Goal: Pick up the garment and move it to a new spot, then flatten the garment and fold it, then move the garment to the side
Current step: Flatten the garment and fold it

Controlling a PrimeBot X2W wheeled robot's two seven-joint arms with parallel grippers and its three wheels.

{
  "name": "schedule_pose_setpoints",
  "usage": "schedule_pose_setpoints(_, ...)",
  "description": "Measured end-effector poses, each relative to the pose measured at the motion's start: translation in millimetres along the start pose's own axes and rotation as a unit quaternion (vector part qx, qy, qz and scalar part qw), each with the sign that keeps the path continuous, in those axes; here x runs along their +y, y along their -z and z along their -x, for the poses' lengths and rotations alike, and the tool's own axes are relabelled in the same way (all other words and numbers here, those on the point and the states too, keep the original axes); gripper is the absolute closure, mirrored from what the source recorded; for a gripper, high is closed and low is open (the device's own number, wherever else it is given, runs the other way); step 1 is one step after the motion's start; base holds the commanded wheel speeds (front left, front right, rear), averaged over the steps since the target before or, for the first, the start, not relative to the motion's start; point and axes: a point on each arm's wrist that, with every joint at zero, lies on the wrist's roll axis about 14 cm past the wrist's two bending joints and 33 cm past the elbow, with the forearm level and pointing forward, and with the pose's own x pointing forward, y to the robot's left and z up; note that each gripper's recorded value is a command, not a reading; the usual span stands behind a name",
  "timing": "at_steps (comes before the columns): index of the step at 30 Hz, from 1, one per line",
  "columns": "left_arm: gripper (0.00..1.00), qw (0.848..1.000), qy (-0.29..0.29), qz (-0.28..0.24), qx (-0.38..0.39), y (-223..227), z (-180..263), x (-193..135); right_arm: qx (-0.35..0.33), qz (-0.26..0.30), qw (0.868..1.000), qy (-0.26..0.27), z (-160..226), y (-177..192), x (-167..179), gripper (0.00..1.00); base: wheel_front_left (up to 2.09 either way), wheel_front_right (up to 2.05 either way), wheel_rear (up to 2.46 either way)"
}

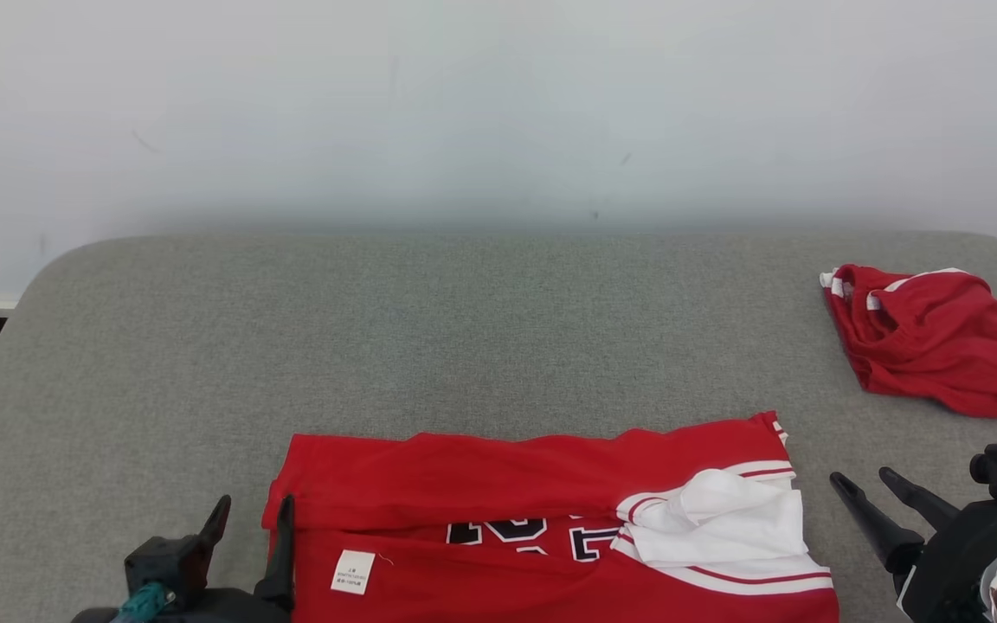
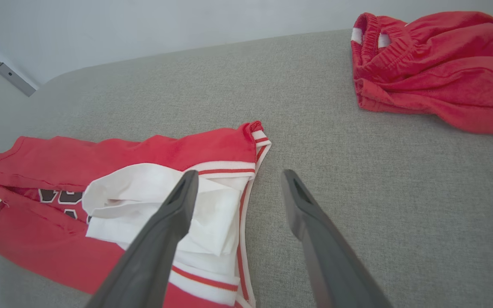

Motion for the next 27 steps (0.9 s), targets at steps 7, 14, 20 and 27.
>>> schedule_pose_setpoints(7,0.0,0.999,-0.024,0.005,-0.024,-6,13,6,0.008,-0.004,0.999,0.031,-7,6,-5,0.0,0.0,0.0,0.0)
schedule_pose_setpoints(14,0.0,0.999,-0.03,0.014,-0.037,-11,21,1,0.063,-0.002,0.997,0.043,-22,20,-1,0.0,0.0,0.0,0.0)
schedule_pose_setpoints(20,0.0,0.997,-0.042,0.013,-0.058,-24,24,7,0.121,0.005,0.992,0.044,-36,31,4,0.0,0.0,0.0,0.0)
schedule_pose_setpoints(27,0.0,0.997,-0.052,0.006,-0.063,-27,27,11,0.201,0.005,0.978,0.052,-43,58,4,0.0,0.0,0.0,0.0)
